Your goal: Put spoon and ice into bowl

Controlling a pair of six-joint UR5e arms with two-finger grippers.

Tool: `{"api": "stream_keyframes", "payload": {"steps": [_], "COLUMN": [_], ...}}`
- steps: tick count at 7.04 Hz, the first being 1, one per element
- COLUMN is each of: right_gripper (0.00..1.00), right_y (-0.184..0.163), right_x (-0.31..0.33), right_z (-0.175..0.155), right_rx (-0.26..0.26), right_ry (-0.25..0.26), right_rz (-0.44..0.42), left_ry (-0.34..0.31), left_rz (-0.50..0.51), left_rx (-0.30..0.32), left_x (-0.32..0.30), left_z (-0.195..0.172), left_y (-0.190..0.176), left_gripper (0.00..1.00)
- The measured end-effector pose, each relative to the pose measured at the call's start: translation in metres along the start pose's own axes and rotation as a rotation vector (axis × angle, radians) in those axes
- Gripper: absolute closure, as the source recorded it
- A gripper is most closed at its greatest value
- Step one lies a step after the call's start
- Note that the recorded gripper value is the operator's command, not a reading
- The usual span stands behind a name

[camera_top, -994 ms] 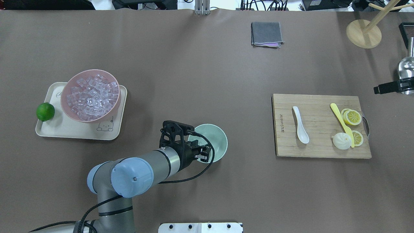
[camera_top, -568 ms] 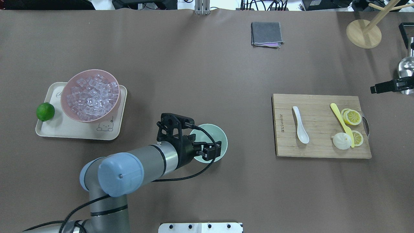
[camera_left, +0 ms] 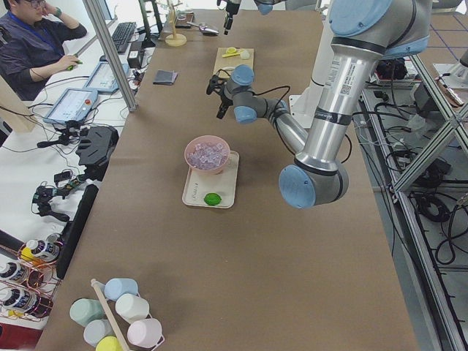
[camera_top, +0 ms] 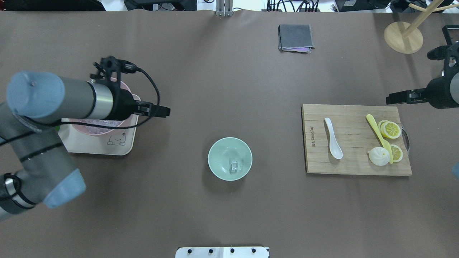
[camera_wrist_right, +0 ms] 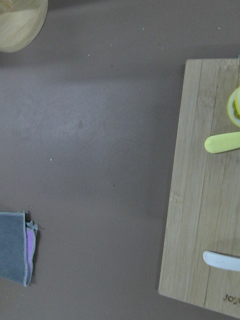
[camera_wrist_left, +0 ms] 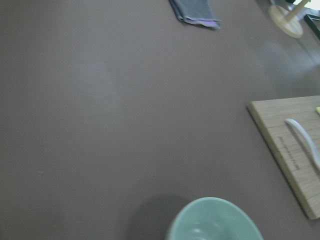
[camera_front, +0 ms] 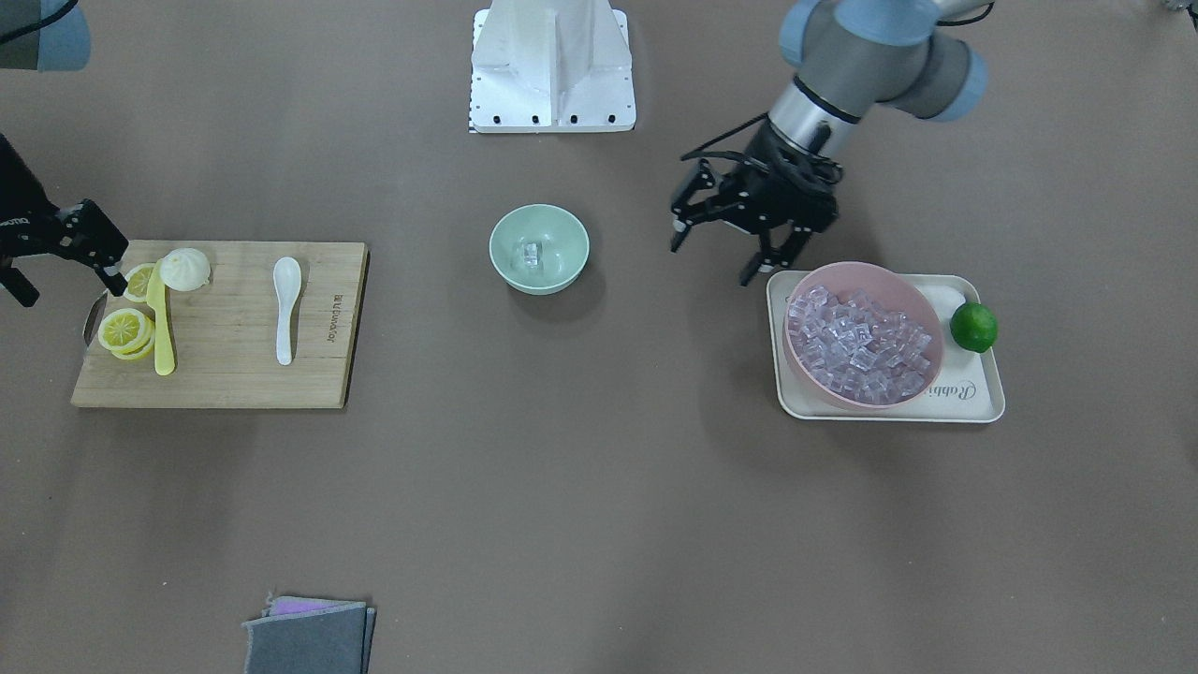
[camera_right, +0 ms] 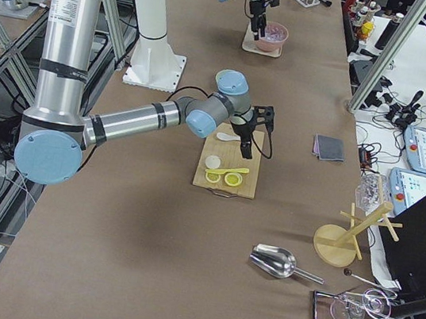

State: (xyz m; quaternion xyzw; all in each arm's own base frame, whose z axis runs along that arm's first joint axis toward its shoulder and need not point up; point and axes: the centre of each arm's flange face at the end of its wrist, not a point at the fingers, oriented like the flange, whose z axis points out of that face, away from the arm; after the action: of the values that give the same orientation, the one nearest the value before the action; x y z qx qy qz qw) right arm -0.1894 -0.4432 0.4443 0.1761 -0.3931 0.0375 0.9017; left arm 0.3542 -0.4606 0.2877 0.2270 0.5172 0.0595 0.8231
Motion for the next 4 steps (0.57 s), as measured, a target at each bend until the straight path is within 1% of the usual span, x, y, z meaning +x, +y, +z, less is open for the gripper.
{"api": "stream_keyframes", "payload": {"steps": [1,2,3,4], "right_gripper": [0.0,0.0,0.0,0.0], "right_y": [0.007,0.014,0.019,0.023], "right_x": [-0.018,-0.038,-0.055,-0.068], "right_z": [0.008,0.018,0.025,0.031], "right_rx": [0.01,0.023,0.032,0.033], "right_ry": [0.008,0.015,0.016,0.012], "right_rz": [0.014,0.027,0.034,0.034], "left_ry": [-0.082,-0.172,-0.263,-0.349], "left_rz": [0.053,0.122,0.193,0.262], "left_rx": [-0.046,-0.087,-0.135,-0.207], "left_x": [-0.071,-0.147,-0.216,-0.278], "left_z": [-0.032,-0.07,-0.11,-0.157], "left_y": [-0.02,-0.03,-0.033,-0.035], "left_gripper": [0.02,0.02,0.02,0.02]}}
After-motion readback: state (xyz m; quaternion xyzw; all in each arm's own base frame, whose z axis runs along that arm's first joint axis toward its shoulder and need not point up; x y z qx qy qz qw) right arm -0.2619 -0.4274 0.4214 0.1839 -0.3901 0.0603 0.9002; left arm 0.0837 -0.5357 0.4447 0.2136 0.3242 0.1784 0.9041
